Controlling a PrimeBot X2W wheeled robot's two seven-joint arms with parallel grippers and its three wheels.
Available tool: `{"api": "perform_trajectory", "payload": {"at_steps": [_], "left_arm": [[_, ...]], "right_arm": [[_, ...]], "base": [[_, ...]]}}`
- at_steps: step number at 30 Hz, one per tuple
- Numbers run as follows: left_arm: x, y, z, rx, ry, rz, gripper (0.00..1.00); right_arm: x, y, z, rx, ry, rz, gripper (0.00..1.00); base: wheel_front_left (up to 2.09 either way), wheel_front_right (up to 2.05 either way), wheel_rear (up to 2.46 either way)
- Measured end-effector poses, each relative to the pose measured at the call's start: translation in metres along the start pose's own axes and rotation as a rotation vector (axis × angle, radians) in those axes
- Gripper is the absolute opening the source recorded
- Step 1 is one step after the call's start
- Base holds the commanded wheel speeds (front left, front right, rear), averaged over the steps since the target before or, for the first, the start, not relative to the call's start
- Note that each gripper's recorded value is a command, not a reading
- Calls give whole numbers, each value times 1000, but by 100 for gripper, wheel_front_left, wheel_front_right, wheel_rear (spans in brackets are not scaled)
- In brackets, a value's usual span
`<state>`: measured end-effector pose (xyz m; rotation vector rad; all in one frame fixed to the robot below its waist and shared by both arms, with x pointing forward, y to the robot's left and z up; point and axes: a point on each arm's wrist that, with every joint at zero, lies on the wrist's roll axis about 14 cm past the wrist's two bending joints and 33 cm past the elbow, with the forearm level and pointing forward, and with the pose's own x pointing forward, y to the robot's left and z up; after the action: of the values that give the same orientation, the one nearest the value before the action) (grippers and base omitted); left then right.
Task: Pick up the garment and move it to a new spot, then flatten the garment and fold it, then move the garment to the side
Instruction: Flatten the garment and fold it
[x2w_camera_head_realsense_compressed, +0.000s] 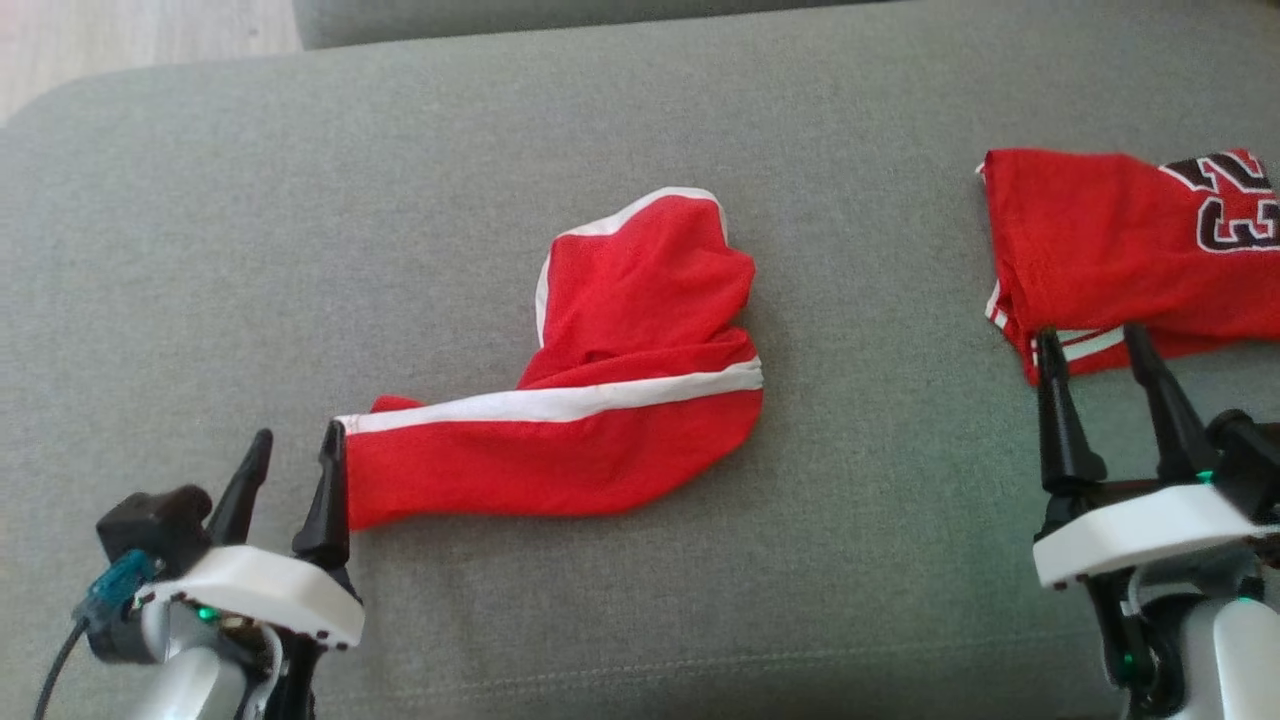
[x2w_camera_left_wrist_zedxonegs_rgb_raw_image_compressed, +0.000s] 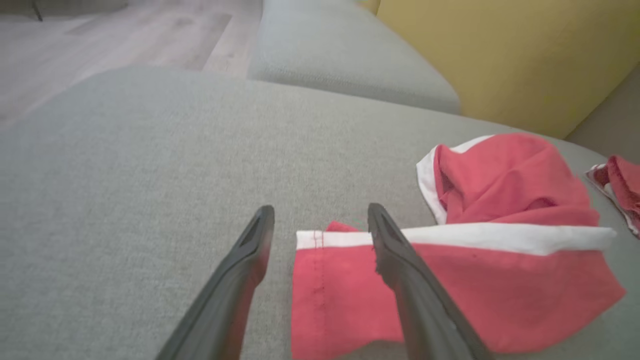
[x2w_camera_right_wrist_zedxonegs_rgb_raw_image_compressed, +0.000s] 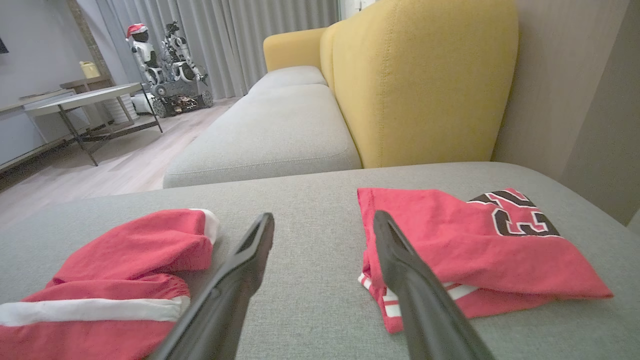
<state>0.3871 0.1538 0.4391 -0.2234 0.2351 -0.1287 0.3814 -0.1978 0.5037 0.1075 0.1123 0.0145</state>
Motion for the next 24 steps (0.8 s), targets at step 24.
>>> {"api": "perform_trajectory", "payload": {"at_steps": [24], "left_arm": [[-52, -14, 69, 176, -275, 31, 100]], "right_arm": [[-21, 29, 12, -21, -15, 85, 100]], "base": [[0, 0, 0]]}}
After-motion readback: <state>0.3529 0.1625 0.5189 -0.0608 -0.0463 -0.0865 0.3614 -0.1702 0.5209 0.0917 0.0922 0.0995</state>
